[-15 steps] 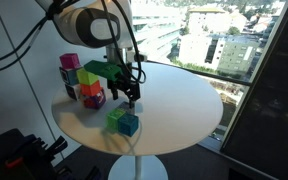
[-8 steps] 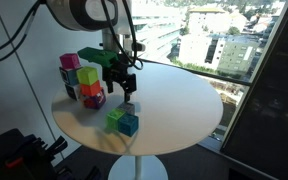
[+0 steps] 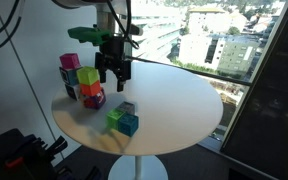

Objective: Remove the gray block from the green block top and put it on the table behind the green block

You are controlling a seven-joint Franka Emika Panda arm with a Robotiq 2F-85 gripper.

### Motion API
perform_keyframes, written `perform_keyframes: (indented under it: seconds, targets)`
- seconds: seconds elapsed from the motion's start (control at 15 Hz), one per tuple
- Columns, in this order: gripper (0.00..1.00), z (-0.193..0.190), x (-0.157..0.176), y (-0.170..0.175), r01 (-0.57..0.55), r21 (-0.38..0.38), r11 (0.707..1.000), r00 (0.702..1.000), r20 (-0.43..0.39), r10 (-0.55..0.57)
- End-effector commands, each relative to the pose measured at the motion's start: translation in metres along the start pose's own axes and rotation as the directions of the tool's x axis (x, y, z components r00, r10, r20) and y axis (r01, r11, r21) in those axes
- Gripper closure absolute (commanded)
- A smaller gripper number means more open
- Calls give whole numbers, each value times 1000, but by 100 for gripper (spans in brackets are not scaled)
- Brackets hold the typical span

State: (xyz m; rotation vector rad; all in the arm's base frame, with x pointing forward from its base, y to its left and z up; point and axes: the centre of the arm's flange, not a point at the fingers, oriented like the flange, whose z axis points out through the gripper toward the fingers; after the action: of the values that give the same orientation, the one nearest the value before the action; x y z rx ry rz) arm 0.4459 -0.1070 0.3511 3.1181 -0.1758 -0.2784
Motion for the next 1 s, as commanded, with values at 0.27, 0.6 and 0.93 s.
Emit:
perform_keyframes:
  seconds: [0.27,0.6,0.93]
  targets:
    - [0,-55,-22,-2,-7,-13,1000,1000,11,7]
    - [0,-80,-32,-6,4,-10,1000,1000,-25,-4]
    - [0,-97,-36,-10,5,-6,1000,997,-78,-5]
